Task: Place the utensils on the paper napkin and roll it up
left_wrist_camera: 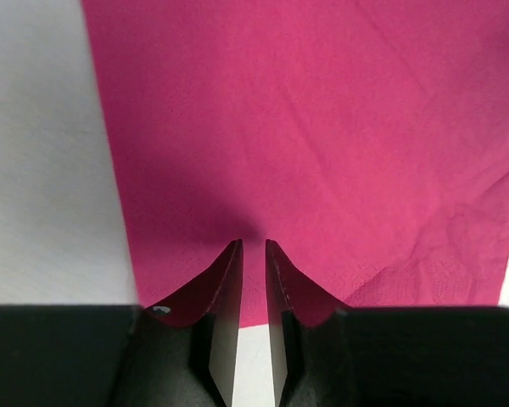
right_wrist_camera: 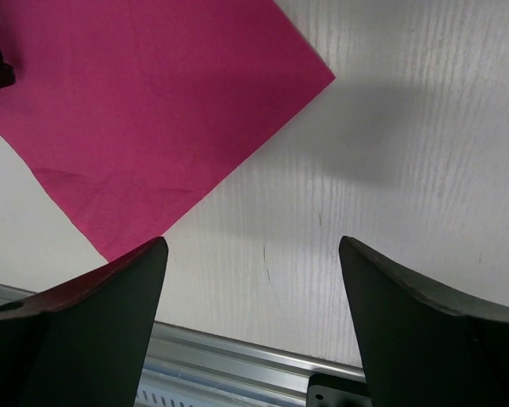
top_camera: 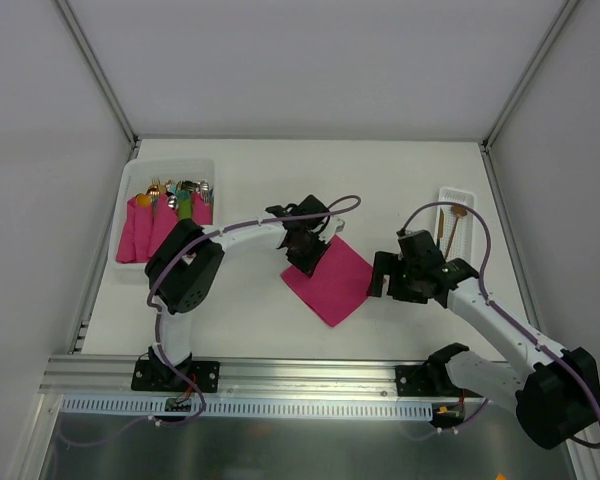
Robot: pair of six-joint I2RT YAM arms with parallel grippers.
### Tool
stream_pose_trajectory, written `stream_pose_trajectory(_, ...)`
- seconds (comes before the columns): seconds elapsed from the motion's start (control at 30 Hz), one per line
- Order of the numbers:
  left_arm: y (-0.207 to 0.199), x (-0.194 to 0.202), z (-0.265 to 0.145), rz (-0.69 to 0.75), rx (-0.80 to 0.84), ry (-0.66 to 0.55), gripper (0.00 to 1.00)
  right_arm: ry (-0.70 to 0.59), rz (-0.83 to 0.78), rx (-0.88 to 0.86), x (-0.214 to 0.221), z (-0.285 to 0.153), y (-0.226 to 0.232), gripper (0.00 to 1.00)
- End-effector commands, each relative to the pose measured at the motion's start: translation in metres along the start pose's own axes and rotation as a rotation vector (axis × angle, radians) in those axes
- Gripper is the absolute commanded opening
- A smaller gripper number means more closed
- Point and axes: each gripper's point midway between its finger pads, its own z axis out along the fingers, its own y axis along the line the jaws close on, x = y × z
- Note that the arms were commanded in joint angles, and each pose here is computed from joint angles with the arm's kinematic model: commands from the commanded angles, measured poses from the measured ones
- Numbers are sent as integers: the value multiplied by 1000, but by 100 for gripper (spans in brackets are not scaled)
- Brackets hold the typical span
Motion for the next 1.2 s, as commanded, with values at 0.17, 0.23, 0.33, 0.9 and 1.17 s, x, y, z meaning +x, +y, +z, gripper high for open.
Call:
stream_pose_trajectory(0.17, 22, 2, 12, -2, -39, 32, 16, -8, 38, -70, -20, 19, 23, 57)
stream_pose_trajectory(0.23, 33, -2, 11, -25, -47, 25, 16, 1, 45, -63, -25, 24, 26, 55)
stream_pose_trajectory(0.33, 39, -6, 9, -19, -37, 16, 17, -26, 42, -48, -40, 23, 28, 54)
stream_pose_trajectory(0.9, 29, -40, -38, -76, -8, -109, 41, -188, 154, 42, -126, -23, -22, 53)
stream_pose_trajectory(1.17, -2, -83, -132, 12, 46, -296, 68, -186, 289, 269, -178, -40, -123, 43)
